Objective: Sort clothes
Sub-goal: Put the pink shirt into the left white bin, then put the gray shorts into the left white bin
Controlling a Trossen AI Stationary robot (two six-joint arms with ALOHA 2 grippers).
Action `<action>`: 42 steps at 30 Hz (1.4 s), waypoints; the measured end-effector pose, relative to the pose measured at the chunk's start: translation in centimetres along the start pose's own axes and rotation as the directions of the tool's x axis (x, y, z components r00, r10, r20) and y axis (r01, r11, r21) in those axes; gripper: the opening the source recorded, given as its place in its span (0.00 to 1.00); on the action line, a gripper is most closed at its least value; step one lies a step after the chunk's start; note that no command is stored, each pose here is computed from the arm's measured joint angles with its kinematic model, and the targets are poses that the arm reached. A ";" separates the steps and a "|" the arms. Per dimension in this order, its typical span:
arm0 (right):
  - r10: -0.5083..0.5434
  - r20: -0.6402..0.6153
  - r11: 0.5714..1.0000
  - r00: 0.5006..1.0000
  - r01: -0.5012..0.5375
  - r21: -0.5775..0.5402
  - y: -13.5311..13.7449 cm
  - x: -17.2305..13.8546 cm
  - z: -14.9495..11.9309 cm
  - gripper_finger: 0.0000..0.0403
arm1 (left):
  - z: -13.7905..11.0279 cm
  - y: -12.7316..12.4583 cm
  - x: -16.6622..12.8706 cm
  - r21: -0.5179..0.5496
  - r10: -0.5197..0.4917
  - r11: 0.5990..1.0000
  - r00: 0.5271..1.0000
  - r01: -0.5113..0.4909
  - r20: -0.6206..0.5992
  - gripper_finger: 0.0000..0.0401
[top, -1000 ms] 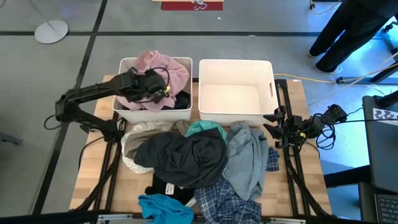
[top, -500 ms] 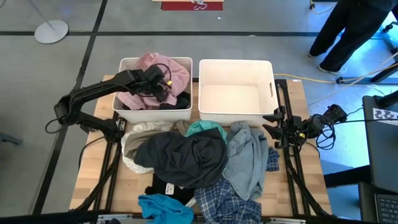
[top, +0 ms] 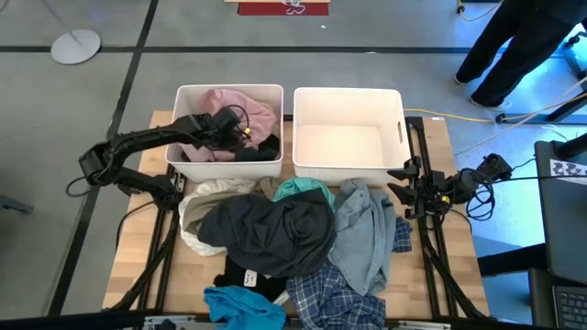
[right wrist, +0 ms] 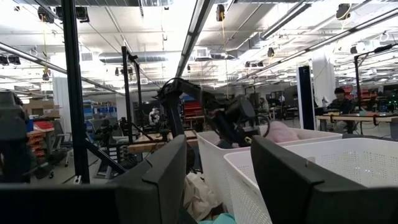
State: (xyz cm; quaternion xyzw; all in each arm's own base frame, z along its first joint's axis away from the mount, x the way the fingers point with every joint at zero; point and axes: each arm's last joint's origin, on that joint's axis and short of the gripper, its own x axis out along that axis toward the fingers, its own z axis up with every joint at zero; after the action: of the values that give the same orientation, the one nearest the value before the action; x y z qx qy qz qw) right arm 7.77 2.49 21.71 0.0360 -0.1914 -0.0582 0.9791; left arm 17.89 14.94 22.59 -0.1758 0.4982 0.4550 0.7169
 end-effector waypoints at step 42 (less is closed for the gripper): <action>0.002 -0.019 1.000 1.000 -0.002 -0.001 0.0 0.0 -0.2 0.45 | -7.8 -16.6 -22.4 0.531 -0.337 0.846 0.820 0.048 0.463 0.42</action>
State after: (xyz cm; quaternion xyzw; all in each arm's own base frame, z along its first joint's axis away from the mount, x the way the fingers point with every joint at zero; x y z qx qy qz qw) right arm 7.85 2.53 21.52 0.0358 -0.1820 -0.0568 0.9810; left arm 25.26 -9.97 35.37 0.0984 0.3542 0.2645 0.8916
